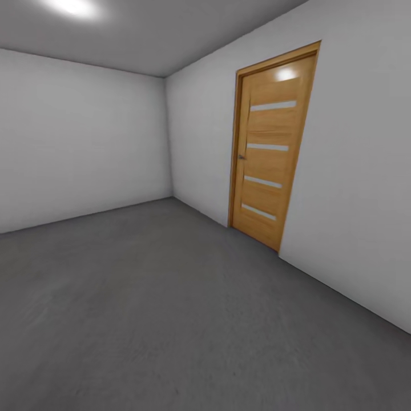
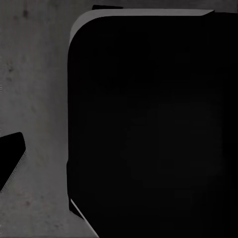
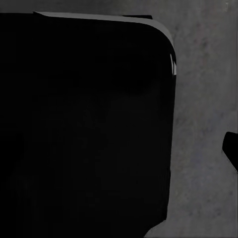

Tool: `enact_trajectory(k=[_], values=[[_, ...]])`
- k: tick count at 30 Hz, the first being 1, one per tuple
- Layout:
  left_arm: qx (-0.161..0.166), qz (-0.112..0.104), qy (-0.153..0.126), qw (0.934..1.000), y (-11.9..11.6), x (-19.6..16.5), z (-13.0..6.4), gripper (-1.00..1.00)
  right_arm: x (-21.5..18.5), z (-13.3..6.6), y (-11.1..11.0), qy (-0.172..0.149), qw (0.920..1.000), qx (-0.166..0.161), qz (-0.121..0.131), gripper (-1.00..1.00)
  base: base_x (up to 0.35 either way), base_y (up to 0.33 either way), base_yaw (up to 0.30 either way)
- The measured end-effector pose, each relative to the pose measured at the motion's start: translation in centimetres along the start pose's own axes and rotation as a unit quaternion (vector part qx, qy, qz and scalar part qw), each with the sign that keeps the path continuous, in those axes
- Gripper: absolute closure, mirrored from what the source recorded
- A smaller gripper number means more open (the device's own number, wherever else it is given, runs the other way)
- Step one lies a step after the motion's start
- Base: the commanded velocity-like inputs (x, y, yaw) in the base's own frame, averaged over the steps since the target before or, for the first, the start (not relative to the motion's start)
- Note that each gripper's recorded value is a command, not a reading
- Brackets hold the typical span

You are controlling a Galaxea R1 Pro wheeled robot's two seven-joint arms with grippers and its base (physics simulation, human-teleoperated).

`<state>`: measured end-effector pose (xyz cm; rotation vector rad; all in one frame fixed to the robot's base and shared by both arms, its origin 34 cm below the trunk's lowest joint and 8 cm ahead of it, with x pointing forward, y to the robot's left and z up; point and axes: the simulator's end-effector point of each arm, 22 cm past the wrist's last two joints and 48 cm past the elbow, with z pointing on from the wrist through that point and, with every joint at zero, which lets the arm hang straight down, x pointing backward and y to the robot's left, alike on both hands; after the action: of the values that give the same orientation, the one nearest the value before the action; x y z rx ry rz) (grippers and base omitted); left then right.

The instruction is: Move the two storage containers from the living room to the garage. In the garage, place one container on the floor and stack the other container on top of it (either order is fine).

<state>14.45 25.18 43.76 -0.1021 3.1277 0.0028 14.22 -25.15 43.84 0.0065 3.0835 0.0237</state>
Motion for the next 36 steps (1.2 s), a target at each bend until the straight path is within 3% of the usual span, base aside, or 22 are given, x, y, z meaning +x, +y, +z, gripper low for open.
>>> enact_trajectory(k=[36], values=[[0.000,0.000,0.000,1.0000,0.02,0.00,0.00,-1.00,0.01,0.00,-0.16,0.000,1.0000,0.001,-0.003,-1.00,0.327,0.000,0.000]])
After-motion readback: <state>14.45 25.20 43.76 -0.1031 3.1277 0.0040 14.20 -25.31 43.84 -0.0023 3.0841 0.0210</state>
